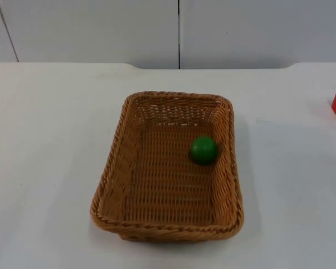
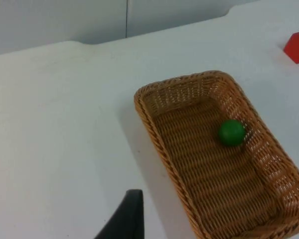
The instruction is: Pick up the basket with the left hand and place the object to the left of the red cylinder into the basket with the right hand.
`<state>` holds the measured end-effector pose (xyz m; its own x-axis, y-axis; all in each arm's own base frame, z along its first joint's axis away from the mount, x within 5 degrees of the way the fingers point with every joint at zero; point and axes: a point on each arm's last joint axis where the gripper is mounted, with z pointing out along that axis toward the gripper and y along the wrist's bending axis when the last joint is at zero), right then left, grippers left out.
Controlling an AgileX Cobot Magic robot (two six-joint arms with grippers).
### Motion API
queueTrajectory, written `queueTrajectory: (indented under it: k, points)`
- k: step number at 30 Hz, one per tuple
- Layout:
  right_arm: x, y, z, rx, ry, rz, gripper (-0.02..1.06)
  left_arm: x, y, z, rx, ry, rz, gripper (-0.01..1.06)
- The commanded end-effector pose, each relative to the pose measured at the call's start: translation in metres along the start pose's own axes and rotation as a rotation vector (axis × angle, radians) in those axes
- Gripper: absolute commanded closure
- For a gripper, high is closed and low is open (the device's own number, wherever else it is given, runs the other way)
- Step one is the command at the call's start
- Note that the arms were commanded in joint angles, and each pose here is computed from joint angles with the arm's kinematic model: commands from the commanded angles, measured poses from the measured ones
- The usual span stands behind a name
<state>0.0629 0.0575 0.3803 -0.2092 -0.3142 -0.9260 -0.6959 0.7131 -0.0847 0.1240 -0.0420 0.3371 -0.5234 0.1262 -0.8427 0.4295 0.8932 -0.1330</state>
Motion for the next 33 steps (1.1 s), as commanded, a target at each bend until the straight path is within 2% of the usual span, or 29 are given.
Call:
queueTrajectory:
  k: [1,2,8,11,18,25,33]
  points:
    - [0.019,0.000,-0.006,0.005,0.006,0.031,0.23,0.015,-0.009,-0.015,0.002,-0.060,0.012,0.03]
    - [0.019,0.000,-0.006,0.005,0.006,0.031,0.23,0.015,-0.009,-0.015,0.002,-0.060,0.012,0.03]
    - [0.060,0.002,-0.017,0.006,0.044,0.073,0.23,0.050,-0.025,-0.043,-0.006,-0.145,0.037,0.03]
    - [0.082,0.004,-0.023,0.000,0.067,0.097,0.23,0.064,-0.031,-0.060,-0.042,-0.200,0.026,0.03]
    - [0.106,0.004,-0.045,-0.004,0.047,0.112,0.23,0.087,-0.037,-0.082,-0.107,-0.267,0.010,0.03]
    - [0.115,0.004,-0.058,0.001,0.011,0.117,0.23,0.104,-0.033,-0.092,-0.209,-0.249,-0.008,0.03]
    - [0.127,0.005,-0.049,-0.002,0.096,0.114,0.23,0.114,-0.026,-0.085,-0.261,-0.164,-0.032,0.03]
